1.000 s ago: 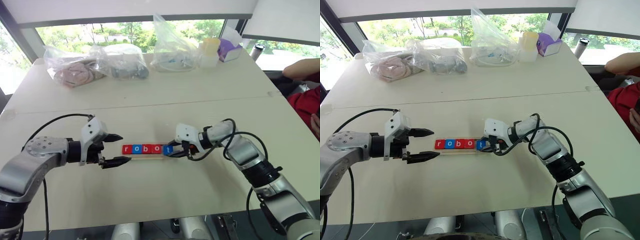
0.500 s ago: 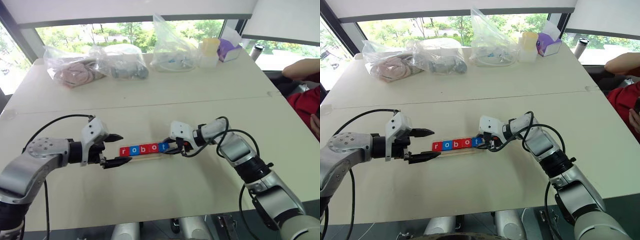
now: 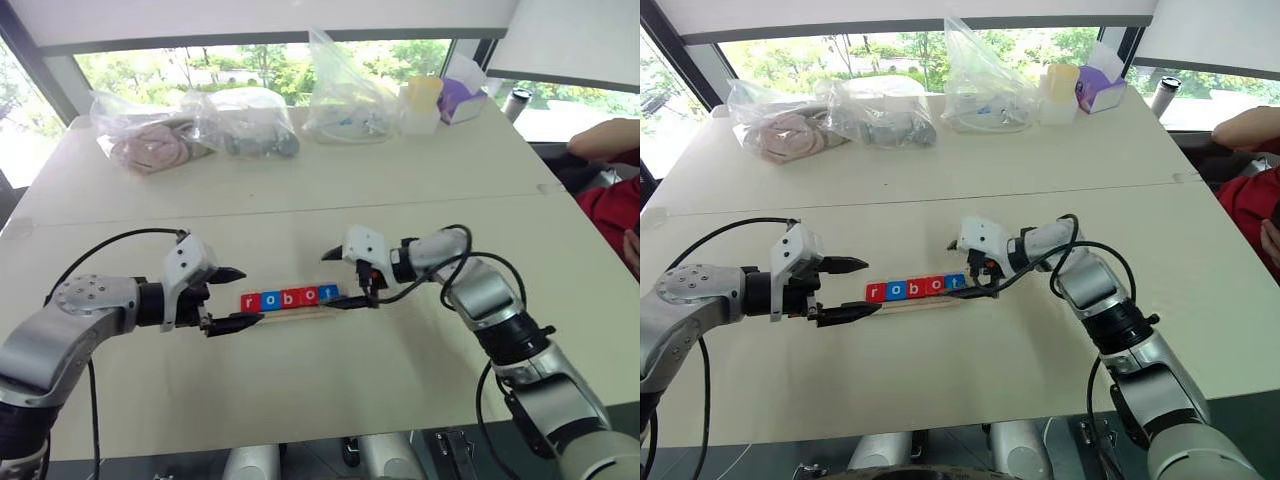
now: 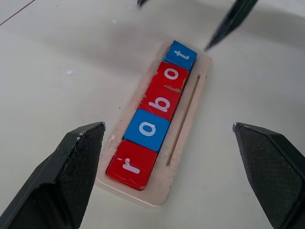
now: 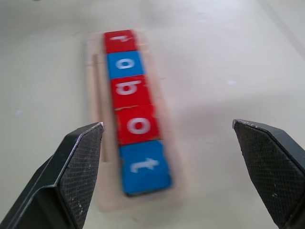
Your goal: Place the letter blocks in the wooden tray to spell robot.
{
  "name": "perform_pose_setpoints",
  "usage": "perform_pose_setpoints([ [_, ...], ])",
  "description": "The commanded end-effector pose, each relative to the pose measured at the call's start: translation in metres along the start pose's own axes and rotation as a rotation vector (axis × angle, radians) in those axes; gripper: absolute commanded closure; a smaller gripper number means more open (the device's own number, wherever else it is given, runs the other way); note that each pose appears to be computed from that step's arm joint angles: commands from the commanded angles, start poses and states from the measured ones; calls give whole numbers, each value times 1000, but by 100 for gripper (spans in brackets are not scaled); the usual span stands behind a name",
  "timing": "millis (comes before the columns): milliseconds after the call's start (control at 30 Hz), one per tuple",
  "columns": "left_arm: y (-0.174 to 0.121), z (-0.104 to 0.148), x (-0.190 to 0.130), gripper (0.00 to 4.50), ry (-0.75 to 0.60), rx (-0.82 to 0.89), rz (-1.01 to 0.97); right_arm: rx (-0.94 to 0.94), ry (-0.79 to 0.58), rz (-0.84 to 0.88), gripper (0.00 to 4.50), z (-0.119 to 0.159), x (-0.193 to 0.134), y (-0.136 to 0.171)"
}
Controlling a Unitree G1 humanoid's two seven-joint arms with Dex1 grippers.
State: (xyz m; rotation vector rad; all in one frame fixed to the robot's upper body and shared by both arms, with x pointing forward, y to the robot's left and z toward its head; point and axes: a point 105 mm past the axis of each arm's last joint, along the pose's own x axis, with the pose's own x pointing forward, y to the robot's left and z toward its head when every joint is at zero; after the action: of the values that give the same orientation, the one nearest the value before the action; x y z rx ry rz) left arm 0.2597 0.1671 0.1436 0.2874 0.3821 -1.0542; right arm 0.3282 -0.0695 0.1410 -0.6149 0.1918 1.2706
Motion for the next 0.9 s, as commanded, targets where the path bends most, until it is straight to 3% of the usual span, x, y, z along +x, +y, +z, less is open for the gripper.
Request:
perform_pose_setpoints([
  [33,3,6,-4,0,-10,33,12,-53,22,-56,7,-4,-6,-5],
  [700,1,7,-3,0,-14,26,21,-93,52,-92,7,-19,11,-15],
  [900,4,7,-12,0,-30,-6,49,-120,79,-136,7,-18,-10,-22],
])
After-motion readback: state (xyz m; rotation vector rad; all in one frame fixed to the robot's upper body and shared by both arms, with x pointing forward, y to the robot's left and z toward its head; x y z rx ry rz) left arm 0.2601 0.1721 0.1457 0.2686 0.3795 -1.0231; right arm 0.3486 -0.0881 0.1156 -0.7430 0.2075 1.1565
